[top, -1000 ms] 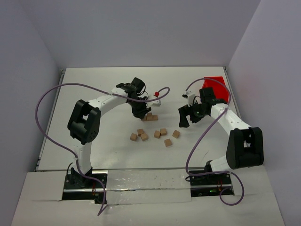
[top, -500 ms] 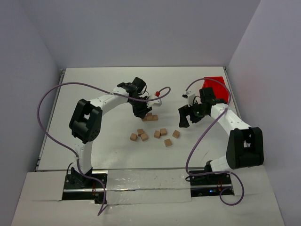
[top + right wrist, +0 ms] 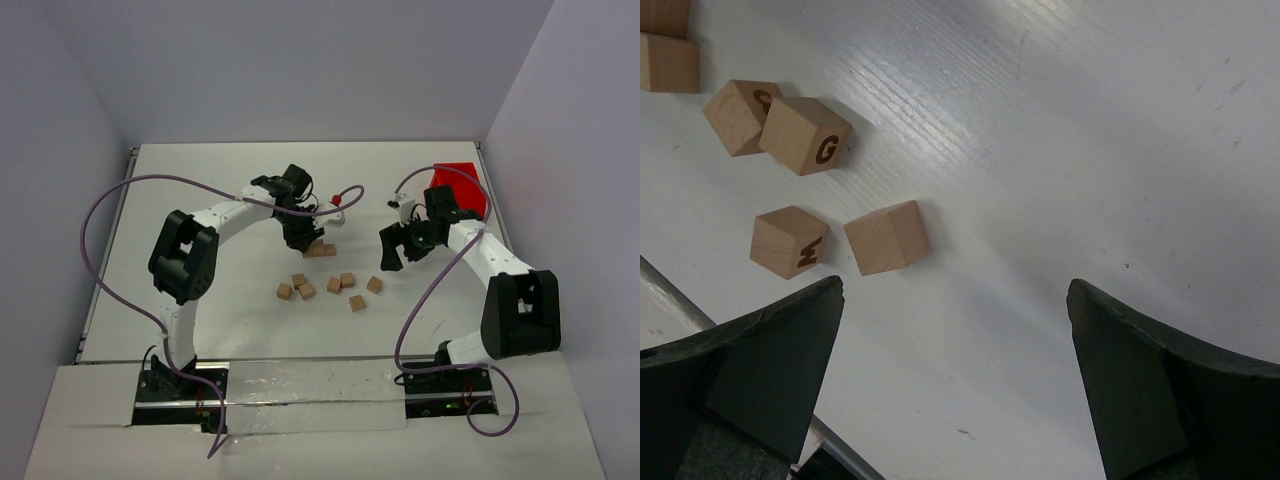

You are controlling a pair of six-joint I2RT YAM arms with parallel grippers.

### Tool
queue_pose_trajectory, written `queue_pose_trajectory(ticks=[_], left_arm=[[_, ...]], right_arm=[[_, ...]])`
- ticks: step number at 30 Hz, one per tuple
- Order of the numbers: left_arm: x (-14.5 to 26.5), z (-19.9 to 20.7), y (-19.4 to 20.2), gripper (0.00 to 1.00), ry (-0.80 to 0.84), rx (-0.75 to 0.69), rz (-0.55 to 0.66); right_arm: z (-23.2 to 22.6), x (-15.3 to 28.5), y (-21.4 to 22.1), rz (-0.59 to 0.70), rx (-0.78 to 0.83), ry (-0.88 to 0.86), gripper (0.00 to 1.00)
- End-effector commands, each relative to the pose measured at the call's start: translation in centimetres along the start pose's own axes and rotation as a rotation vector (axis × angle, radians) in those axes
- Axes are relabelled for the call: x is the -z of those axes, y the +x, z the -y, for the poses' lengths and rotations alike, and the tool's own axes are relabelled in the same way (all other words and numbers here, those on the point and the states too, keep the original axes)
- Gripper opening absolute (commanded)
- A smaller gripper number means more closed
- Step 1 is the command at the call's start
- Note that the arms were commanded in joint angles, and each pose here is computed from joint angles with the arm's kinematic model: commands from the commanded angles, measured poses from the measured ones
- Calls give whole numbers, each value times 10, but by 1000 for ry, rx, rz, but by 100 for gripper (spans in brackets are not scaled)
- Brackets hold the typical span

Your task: Build the wood block tower

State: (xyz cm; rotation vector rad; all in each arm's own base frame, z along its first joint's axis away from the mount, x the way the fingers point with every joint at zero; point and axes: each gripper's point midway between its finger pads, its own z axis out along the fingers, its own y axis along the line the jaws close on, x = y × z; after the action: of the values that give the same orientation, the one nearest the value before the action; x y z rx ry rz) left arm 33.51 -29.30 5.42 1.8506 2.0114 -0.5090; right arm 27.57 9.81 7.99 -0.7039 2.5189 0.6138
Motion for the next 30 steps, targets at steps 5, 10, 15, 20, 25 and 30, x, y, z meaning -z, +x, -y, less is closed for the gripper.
queue_pose_trajectory(ticks=[5, 10, 15, 20, 25, 30], left_arm=[[-2, -7, -15, 33, -10, -33, 31], [-3, -9, -15, 34, -15, -37, 27], [-3, -9, -15, 35, -14, -38, 26], [-3, -7, -15, 41, -12, -43, 25], [-3, -8, -15, 70, -19, -48, 24], [2, -10, -18, 80, -34, -54, 28]], right_arm=[[2, 6, -13, 23, 19, -3, 100], [1, 6, -13, 23, 20, -4, 100], [1, 5, -13, 22, 20, -9, 100], [1, 5, -12, 20, 18, -9, 100], [0, 5, -12, 18, 16, -10, 100], [1, 5, -12, 19, 15, -8, 100]])
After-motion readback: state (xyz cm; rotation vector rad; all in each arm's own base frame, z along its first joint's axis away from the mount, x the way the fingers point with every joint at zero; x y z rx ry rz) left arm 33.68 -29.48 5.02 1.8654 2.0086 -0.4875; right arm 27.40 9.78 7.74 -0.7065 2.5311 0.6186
